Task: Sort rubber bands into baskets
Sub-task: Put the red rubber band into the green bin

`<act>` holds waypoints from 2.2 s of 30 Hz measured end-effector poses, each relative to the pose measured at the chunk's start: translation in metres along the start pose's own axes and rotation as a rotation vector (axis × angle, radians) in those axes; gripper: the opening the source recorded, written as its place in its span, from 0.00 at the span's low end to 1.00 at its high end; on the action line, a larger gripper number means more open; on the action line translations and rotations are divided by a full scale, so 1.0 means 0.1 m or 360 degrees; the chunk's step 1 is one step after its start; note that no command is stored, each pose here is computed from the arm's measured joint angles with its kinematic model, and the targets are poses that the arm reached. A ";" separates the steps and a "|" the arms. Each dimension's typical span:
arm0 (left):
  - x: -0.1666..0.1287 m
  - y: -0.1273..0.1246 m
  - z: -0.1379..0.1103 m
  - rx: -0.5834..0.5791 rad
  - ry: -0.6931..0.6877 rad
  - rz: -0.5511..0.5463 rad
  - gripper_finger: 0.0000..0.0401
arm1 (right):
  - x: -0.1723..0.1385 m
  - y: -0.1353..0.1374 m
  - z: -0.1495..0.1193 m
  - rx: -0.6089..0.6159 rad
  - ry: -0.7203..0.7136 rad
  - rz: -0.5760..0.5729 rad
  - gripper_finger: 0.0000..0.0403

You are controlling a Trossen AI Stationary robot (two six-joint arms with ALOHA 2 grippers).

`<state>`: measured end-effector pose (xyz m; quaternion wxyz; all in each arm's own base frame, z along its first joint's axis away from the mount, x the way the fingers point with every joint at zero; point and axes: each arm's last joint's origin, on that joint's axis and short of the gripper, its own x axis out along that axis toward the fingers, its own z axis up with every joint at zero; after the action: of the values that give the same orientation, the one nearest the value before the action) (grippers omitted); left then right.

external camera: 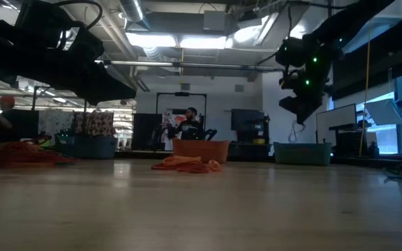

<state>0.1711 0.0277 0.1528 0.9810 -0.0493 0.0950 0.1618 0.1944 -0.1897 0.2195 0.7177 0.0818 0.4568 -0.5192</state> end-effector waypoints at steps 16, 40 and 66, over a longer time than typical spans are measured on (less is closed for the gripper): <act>0.00 0.00 0.00 0.0008 -0.0001 0.0000 0.11 | 0.06 0.04 -0.01 0.0001 0.0054 0.0263 0.42; 0.00 0.00 0.00 0.0004 -0.0001 0.0000 0.11 | -0.55 0.90 0.16 -0.0194 -0.0578 0.1002 0.46; 0.00 0.00 0.00 0.0011 -0.0002 0.0000 0.11 | -0.08 1.97 -0.12 -0.0372 -0.0606 0.1425 0.46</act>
<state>0.1711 0.0277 0.1529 0.9812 -0.0460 0.0950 0.1616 0.3486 -0.0895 0.1488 0.9452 0.0926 0.2928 -0.1110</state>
